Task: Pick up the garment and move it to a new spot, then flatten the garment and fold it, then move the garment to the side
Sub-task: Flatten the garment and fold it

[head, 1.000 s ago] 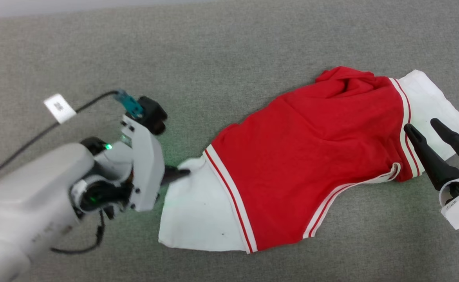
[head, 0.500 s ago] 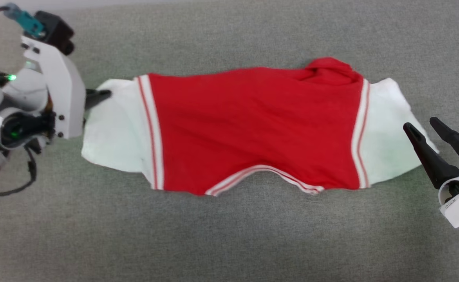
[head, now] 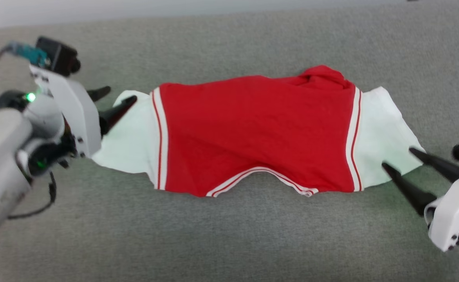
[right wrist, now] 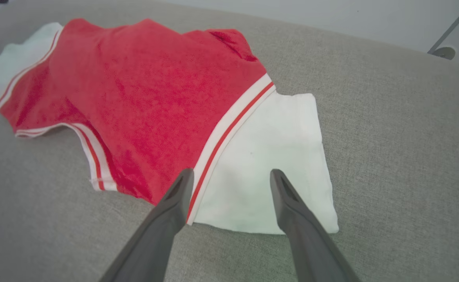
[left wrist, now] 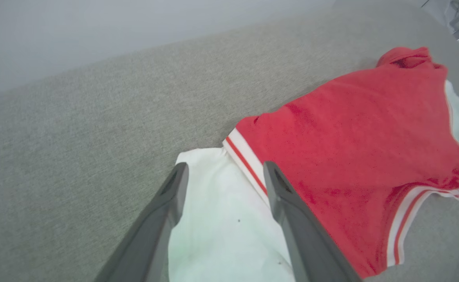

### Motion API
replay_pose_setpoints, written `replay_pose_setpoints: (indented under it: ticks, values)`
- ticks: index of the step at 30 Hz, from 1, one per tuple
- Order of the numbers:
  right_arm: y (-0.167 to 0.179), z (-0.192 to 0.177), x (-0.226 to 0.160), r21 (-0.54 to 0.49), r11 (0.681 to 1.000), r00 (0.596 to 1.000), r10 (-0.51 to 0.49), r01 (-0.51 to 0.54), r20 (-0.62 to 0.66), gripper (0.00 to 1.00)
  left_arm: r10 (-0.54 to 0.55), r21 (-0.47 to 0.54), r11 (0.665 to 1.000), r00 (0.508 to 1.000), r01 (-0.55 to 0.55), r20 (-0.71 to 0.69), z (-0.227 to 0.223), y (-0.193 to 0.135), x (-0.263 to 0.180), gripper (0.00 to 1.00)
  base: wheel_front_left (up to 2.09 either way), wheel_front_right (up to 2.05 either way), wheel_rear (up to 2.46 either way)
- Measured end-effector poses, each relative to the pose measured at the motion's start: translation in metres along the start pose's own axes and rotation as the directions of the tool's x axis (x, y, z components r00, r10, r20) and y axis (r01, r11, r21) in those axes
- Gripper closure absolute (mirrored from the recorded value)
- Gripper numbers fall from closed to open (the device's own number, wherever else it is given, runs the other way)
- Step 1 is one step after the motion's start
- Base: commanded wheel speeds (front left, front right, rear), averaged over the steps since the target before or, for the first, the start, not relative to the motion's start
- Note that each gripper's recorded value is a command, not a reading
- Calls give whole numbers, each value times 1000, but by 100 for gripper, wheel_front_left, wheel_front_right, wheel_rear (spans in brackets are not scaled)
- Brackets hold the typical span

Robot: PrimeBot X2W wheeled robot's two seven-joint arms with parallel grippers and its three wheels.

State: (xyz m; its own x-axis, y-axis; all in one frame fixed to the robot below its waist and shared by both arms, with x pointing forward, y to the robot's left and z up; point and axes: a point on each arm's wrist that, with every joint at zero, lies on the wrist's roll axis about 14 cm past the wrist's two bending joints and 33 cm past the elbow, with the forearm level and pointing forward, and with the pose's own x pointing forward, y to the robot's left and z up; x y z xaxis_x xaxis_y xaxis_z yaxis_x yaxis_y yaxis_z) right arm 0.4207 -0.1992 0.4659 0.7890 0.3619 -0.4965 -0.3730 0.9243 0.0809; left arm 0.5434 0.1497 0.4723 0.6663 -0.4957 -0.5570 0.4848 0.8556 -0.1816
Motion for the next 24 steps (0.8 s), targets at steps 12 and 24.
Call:
replay_pose_setpoints:
  ticks: [12, 24]
  values:
    - [18, -32, -8, -312, 929, 948, 100, -197, -302, 0, 64, -6, 998, 928, -67, 368, 1, -7, -49, 0, 0, 0, 0]
    - [9, -45, 14, -457, 823, 874, 92, -336, -477, 0, 208, -136, 978, 851, -162, 482, -37, -20, -91, 0, 0, 0, 0]
